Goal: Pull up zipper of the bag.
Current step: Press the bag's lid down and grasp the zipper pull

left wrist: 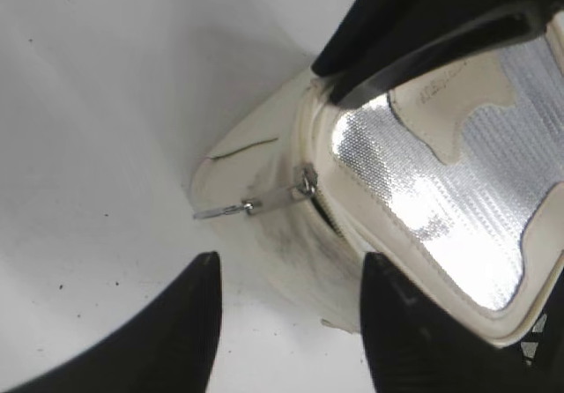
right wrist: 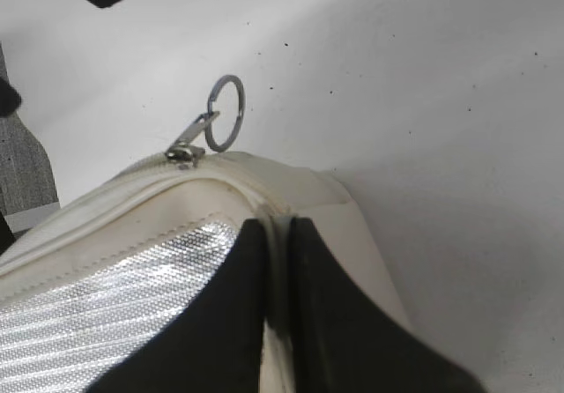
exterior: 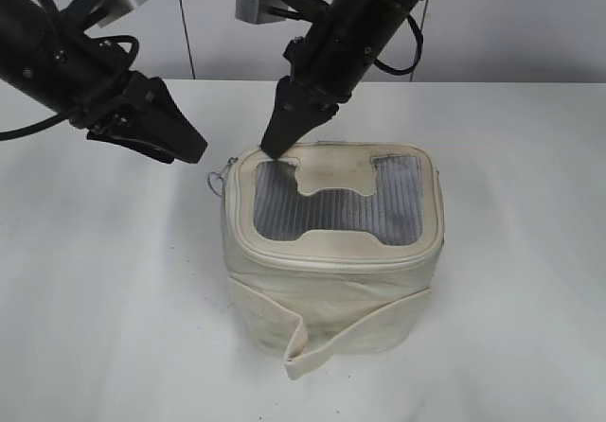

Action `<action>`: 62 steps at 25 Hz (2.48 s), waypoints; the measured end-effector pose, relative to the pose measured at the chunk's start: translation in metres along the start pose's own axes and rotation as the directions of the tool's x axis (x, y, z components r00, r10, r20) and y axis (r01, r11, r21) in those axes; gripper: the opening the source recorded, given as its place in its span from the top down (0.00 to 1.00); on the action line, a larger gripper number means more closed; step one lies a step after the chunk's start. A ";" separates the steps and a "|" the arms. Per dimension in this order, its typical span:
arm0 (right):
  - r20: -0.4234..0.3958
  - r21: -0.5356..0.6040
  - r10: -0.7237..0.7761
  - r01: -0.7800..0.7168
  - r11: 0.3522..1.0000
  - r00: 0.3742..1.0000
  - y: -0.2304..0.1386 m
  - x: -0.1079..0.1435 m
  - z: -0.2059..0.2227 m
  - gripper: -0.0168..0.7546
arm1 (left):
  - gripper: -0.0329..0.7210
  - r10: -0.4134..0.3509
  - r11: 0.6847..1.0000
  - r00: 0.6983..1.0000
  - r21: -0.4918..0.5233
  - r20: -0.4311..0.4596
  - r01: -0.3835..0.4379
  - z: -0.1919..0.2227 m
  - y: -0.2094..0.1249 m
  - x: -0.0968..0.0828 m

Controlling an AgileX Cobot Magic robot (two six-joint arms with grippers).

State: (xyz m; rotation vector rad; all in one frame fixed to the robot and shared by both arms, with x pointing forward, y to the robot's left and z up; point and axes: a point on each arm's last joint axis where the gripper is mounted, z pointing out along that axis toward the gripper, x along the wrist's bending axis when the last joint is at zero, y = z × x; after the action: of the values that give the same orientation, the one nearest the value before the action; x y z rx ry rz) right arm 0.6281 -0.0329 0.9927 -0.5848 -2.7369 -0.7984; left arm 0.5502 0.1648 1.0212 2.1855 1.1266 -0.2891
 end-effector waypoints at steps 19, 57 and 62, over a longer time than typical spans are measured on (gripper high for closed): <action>0.025 0.008 0.010 -0.010 1.000 1.000 0.001 0.005 -0.008 0.92 | 0.33 0.169 0.986 0.985 0.018 -0.023 -0.168 0.028 0.003 0.000; 0.031 0.012 0.018 -0.019 1.000 0.999 0.001 0.004 -0.008 0.92 | 0.96 0.207 0.969 0.978 0.144 -0.026 -0.202 0.043 -0.008 0.013; 0.031 0.012 0.018 -0.019 1.000 0.999 0.001 0.004 -0.008 0.92 | 0.77 0.234 0.959 0.971 0.172 -0.041 -0.223 0.043 -0.010 0.016</action>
State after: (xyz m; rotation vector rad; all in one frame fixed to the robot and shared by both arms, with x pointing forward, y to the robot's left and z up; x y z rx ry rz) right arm 0.6255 -0.0356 1.0015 -0.6242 -2.7582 -0.7736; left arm 0.5562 0.1515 0.9772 2.4614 0.8969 -0.2220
